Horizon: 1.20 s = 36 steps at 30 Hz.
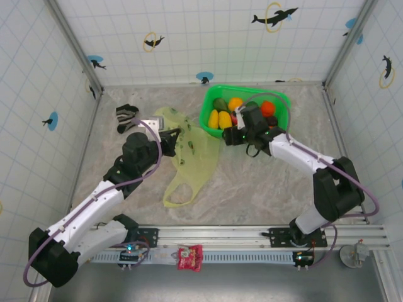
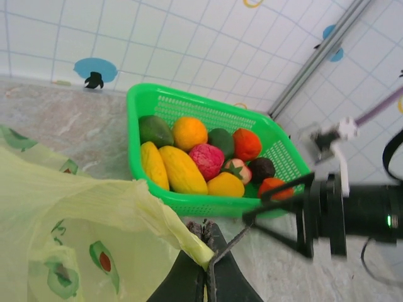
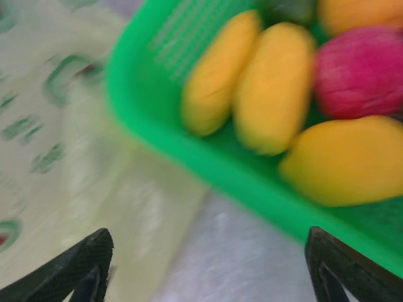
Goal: Place the fake fruits into the plastic bag and tie a complex knot
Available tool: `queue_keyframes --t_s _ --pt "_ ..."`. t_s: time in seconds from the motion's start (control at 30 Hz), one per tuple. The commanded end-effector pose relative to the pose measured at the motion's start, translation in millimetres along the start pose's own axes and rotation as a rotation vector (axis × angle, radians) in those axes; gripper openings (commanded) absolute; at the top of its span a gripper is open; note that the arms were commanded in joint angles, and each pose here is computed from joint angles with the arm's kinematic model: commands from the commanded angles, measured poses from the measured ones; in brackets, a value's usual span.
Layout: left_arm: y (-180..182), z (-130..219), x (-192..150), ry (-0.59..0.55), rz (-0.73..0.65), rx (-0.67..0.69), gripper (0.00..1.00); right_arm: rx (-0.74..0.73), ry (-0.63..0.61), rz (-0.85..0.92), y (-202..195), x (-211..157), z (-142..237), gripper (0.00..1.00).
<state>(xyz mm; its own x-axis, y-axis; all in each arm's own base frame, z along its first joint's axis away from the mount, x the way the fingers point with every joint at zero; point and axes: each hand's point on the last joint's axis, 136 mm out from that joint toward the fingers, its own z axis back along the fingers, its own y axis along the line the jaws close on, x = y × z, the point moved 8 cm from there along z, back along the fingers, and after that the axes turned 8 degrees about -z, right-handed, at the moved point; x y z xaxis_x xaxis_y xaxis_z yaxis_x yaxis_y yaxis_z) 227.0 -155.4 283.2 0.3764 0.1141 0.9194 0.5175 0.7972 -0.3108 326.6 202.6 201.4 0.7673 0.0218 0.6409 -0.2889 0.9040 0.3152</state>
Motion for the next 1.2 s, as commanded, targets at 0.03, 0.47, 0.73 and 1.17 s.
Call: queue_keyframes --t_s 0.03,0.47,0.73,1.17 --pt "-1.3 5.3 0.6 0.017 -0.036 -0.001 0.0 -0.063 0.018 0.019 -8.8 35.3 -16.9 0.79" --pt "-4.4 9.8 13.3 0.011 -0.068 0.009 0.0 0.528 0.129 0.052 121.6 -8.1 -40.2 0.7" --pt "-8.1 15.6 26.1 -0.019 -0.083 0.01 0.0 0.527 0.226 0.022 153.6 -29.4 -95.2 0.67" --pt "10.6 42.6 -1.6 0.03 -0.084 0.157 0.0 0.408 0.111 0.079 116.2 50.9 -56.9 0.0"
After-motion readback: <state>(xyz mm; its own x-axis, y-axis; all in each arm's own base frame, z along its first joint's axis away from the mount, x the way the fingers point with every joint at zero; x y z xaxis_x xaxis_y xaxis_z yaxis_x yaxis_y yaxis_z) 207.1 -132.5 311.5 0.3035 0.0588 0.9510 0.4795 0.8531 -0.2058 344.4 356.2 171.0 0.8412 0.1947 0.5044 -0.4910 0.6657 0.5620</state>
